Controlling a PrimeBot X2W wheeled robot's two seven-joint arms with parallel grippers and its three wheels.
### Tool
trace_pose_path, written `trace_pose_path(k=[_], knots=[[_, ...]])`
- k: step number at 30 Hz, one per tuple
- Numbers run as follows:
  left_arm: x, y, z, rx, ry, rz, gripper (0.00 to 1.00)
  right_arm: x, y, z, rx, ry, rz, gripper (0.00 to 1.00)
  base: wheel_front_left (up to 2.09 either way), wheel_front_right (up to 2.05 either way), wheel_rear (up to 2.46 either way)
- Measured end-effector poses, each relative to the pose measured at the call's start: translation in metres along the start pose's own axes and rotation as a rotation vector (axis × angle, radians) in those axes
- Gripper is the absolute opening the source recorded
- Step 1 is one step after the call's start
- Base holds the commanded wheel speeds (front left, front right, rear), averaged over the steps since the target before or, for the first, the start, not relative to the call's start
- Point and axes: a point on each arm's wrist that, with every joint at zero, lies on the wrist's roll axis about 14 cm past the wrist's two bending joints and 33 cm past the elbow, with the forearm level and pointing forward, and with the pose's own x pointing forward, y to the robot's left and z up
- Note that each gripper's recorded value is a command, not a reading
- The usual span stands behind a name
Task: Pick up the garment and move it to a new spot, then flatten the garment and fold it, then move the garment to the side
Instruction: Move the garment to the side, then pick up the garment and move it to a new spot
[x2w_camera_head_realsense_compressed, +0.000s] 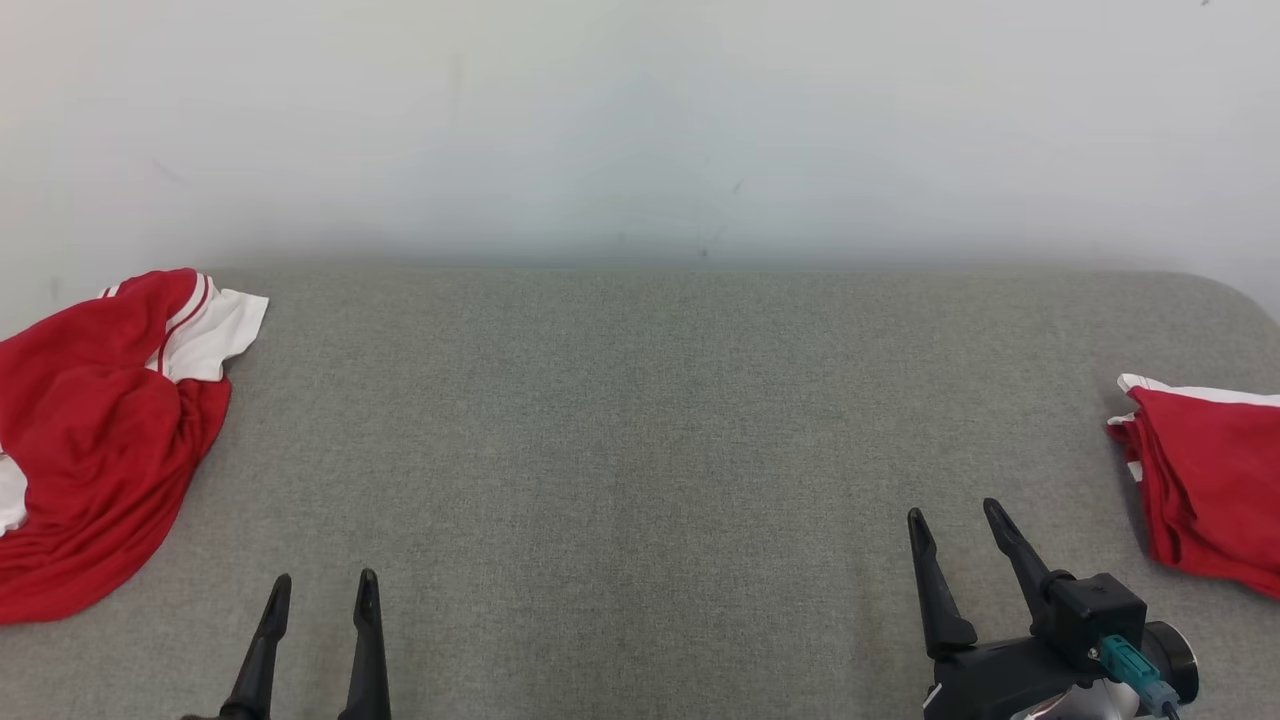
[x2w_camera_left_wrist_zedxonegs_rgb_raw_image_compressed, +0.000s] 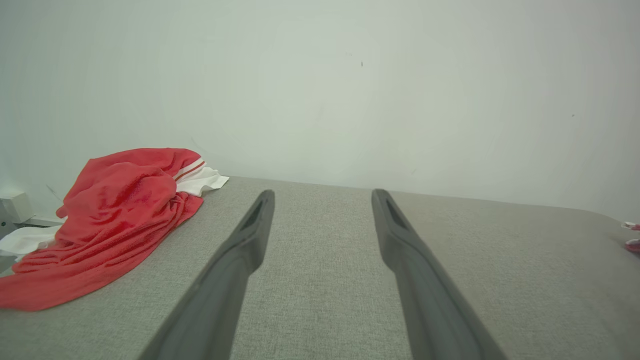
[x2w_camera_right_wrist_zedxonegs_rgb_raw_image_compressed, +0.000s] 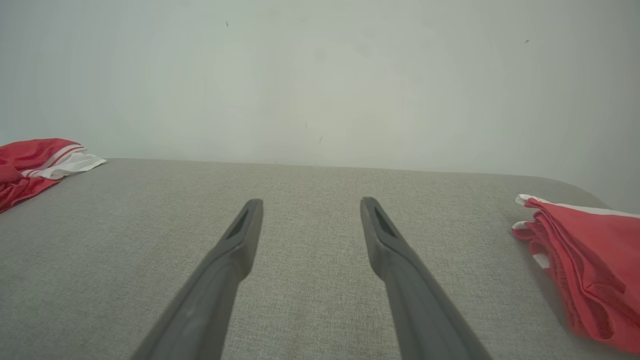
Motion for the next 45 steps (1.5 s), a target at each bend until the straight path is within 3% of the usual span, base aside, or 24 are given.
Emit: trace_pose_path(k=[33,45], knots=[[-0.011,0.006,-0.010,0.007,0.035,0.009,1.00,-0.003,0.001,-0.003,0.061,0.010,-0.005,1.00,0.00,0.00,0.00],[-0.046,0.048,0.000,0.035,0.022,0.158,1.00,0.017,0.057,-0.011,0.073,0.042,0.165,1.00,0.00,0.00,0.00]])
